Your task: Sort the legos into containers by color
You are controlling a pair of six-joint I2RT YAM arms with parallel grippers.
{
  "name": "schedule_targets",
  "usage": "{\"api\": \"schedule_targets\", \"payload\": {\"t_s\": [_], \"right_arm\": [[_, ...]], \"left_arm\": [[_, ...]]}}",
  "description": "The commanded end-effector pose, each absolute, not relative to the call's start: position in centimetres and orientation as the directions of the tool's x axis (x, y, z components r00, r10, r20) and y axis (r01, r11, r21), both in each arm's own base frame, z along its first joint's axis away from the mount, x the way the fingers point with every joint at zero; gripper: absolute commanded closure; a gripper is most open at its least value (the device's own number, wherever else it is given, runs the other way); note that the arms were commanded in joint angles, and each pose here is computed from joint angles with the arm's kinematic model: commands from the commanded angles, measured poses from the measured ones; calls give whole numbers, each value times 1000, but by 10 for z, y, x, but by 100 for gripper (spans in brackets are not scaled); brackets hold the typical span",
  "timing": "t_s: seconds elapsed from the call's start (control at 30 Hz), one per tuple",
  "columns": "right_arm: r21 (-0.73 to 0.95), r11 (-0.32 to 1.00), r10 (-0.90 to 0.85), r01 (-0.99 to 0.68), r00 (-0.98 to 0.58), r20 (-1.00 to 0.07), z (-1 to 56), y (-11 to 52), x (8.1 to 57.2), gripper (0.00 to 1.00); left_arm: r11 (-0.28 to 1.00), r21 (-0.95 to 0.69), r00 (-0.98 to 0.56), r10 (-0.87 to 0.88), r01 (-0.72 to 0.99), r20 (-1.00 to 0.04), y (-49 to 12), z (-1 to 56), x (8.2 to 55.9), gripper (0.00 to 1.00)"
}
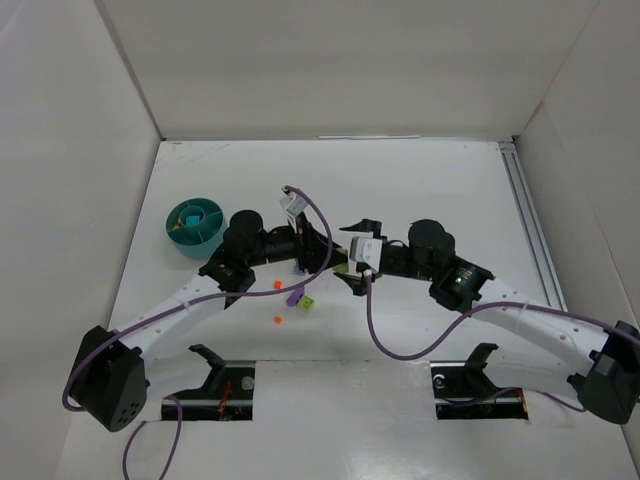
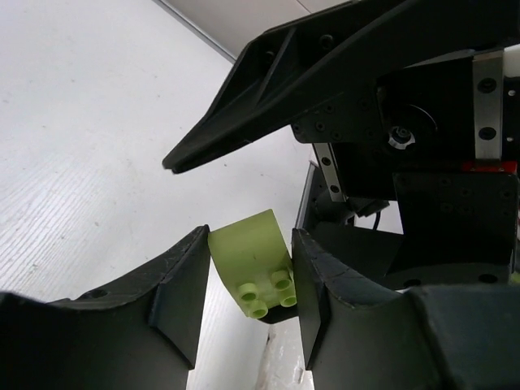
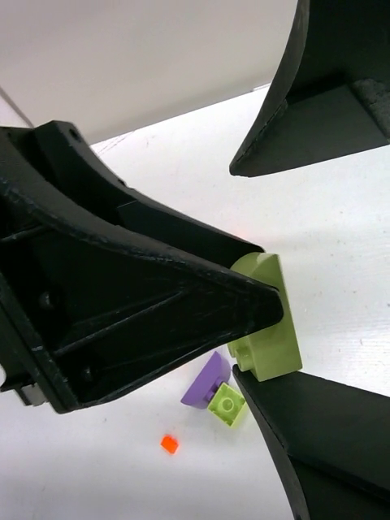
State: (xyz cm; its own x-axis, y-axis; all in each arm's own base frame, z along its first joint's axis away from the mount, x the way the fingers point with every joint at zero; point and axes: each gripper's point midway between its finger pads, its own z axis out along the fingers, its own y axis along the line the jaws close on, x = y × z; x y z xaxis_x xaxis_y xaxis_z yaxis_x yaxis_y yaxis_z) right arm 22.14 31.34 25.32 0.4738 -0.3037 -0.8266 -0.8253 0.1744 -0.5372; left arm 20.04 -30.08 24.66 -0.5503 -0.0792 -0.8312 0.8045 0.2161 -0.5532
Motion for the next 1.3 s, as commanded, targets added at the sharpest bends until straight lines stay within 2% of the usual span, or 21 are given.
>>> {"api": "schedule_targets", "payload": {"t_s": [0.0,0.37,0.47,0.5,0.53,0.6,0.63,0.67,0.7,0.77,0.83,0.87,1.07,1.27], "right_arm": [[-587,294,-253,-754,531,-809,307,305,235,1],[-560,261,-276,-786,495,-824,286,300,226,1],[-544,258,-290,-798,473,-832,279,297,224,1],[-538,270,-295,-799,463,-836,278,296,225,1],[-540,287,-306,-791,459,-834,277,292,227,1],[-531,312,-328,-788,435,-838,272,287,230,1],[-524,327,-336,-786,421,-842,268,283,231,1],[-528,357,-356,-770,411,-839,268,279,236,1],[-521,375,-365,-767,395,-843,265,275,238,1],[-516,410,-392,-752,366,-844,259,269,244,1],[-517,423,-409,-744,352,-842,253,265,246,1],[-518,429,-413,-740,349,-841,253,264,248,1],[-514,439,-457,-737,309,-834,238,263,258,1],[-497,435,-457,-751,291,-840,232,254,267,1]], "left_arm": [[220,-502,-488,-117,837,-865,-299,280,198,100],[535,-479,-414,-247,696,-876,-258,289,263,100],[665,-469,-381,-286,582,-879,-236,291,282,100],[707,-464,-364,-303,533,-881,-227,293,288,100],[791,-457,-339,-334,406,-879,-204,285,302,100],[846,-465,-290,-390,262,-874,-176,286,310,100],[885,-458,-209,-434,80,-876,-141,284,321,100],[893,-448,-189,-446,-33,-875,-120,276,320,100],[857,-492,-122,-510,-153,-851,-97,277,321,100],[785,-461,-1,-507,-413,-862,-42,265,314,100],[713,-458,68,-503,-531,-862,-10,259,311,100],[672,-481,115,-512,-564,-851,1,264,309,100],[529,-449,175,-488,-720,-855,60,240,317,100],[532,-428,189,-446,-730,-875,89,226,318,100]]}}
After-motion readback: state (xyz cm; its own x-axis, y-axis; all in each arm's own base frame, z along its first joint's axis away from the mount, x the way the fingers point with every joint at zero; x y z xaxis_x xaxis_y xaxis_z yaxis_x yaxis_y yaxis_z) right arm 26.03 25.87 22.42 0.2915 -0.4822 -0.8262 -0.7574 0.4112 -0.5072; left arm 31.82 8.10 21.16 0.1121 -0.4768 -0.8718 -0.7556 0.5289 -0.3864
